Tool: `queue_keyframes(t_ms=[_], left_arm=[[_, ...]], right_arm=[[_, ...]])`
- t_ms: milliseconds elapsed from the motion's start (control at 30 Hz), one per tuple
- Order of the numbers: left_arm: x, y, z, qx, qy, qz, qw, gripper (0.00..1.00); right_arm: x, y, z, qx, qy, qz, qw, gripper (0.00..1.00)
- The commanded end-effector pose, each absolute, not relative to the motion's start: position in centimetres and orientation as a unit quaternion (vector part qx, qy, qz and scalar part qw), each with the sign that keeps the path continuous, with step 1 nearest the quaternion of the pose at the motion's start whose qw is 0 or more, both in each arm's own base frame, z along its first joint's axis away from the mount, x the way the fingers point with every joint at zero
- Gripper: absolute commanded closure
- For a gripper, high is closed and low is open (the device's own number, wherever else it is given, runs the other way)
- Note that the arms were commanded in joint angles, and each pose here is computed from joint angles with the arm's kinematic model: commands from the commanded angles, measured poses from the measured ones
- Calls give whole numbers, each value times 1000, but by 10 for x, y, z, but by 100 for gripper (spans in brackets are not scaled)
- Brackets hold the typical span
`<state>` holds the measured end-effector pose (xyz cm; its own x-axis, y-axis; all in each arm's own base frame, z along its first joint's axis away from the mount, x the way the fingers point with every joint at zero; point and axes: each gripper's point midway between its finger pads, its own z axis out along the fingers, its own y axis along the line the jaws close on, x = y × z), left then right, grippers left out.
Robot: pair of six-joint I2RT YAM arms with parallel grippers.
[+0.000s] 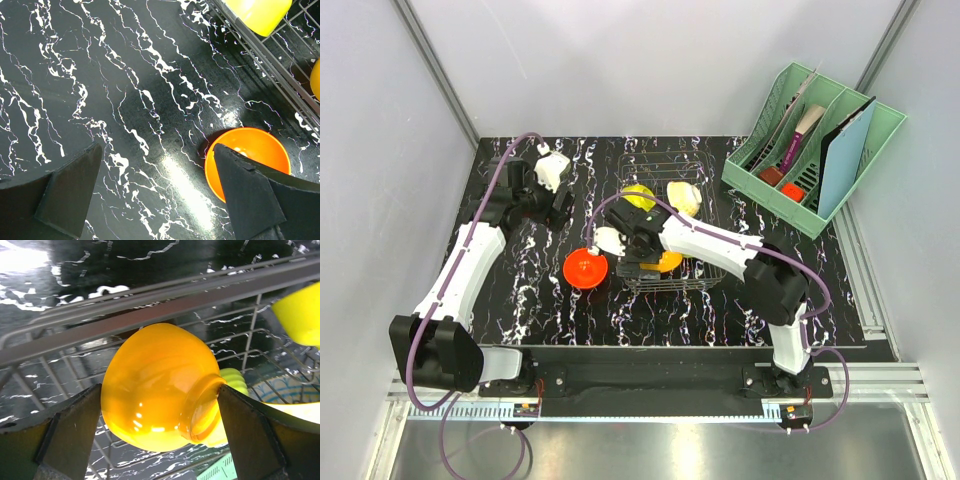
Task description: Load the bowls into the dish rack
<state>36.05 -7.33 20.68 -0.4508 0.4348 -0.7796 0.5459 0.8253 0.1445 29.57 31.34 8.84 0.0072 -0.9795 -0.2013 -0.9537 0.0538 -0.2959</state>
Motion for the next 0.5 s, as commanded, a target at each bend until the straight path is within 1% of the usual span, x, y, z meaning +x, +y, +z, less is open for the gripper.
queue_keyframes(t_ms=[0, 200, 467], left_arm=[[373, -78, 231, 288, 829, -68, 475, 1], [373, -76, 232, 289, 828, -64, 476, 1], [373, -77, 234, 290, 827, -65, 478, 1]], right_arm=[[285, 297, 54, -685, 715, -52, 125, 0], [297, 309, 53, -670, 724, -56, 155, 0], [286, 323, 49, -655, 740, -8, 150, 0]])
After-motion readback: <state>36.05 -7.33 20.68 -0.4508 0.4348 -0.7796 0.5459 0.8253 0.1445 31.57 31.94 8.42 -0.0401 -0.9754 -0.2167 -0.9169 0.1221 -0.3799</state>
